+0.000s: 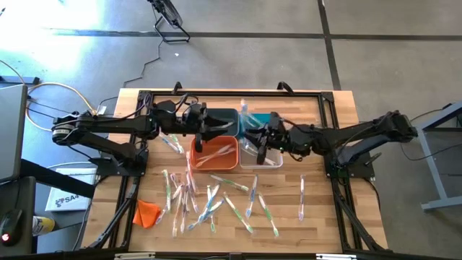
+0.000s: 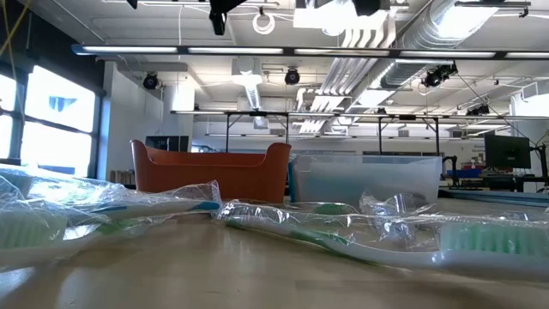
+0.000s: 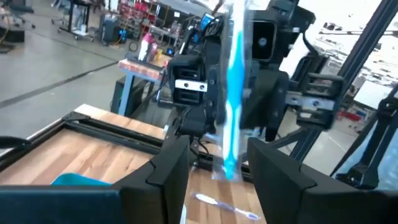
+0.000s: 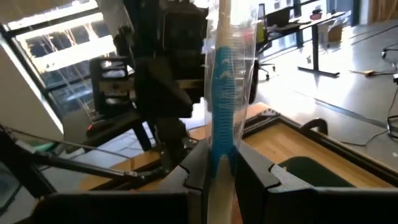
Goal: Pick & Place Toothbrushes
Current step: Put the blue toothbrush into the left blue bin
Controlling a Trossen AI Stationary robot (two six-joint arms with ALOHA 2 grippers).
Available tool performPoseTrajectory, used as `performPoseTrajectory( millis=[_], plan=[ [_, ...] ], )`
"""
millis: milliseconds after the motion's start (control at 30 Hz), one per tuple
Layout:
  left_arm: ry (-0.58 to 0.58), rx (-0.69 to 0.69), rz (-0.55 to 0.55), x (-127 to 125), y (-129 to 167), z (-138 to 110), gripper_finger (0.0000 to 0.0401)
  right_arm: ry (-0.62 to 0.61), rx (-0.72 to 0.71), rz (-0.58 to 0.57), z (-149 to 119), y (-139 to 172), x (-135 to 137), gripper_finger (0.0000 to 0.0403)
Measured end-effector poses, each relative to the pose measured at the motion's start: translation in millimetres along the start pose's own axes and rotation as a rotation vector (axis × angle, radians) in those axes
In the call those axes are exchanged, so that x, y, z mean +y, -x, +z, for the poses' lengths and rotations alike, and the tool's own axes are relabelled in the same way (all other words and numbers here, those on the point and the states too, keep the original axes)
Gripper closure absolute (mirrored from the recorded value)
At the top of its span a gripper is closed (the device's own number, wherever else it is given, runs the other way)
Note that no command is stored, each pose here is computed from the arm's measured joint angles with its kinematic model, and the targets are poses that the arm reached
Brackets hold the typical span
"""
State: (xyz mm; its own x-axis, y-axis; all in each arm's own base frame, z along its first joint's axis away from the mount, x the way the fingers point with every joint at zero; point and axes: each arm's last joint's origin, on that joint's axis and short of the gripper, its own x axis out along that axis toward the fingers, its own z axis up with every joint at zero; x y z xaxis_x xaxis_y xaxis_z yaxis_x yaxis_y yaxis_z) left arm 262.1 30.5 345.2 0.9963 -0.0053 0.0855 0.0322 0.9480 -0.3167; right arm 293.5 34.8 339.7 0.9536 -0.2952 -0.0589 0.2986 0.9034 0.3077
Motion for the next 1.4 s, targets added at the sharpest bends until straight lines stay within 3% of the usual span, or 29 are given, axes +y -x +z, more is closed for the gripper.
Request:
performPoseTrajectory(
  millis=[500, 967, 1400],
  plan=[
    [0.055, 0.035, -0.070, 5, -15, -14, 0.0242, 0.019, 0.061, 0.026, -39, -34, 5, 0.0363],
    [0.034, 0.025, -0.100, 6, -23, -18, 0.0244, 0.002, 0.072, 0.015, -40, -36, 3, 0.0363],
    [0.030, -0.007, -0.086, 6, -23, -15, 0.0355, -0.001, 0.066, 0.014, -39, -35, 3, 0.0363]
  ],
)
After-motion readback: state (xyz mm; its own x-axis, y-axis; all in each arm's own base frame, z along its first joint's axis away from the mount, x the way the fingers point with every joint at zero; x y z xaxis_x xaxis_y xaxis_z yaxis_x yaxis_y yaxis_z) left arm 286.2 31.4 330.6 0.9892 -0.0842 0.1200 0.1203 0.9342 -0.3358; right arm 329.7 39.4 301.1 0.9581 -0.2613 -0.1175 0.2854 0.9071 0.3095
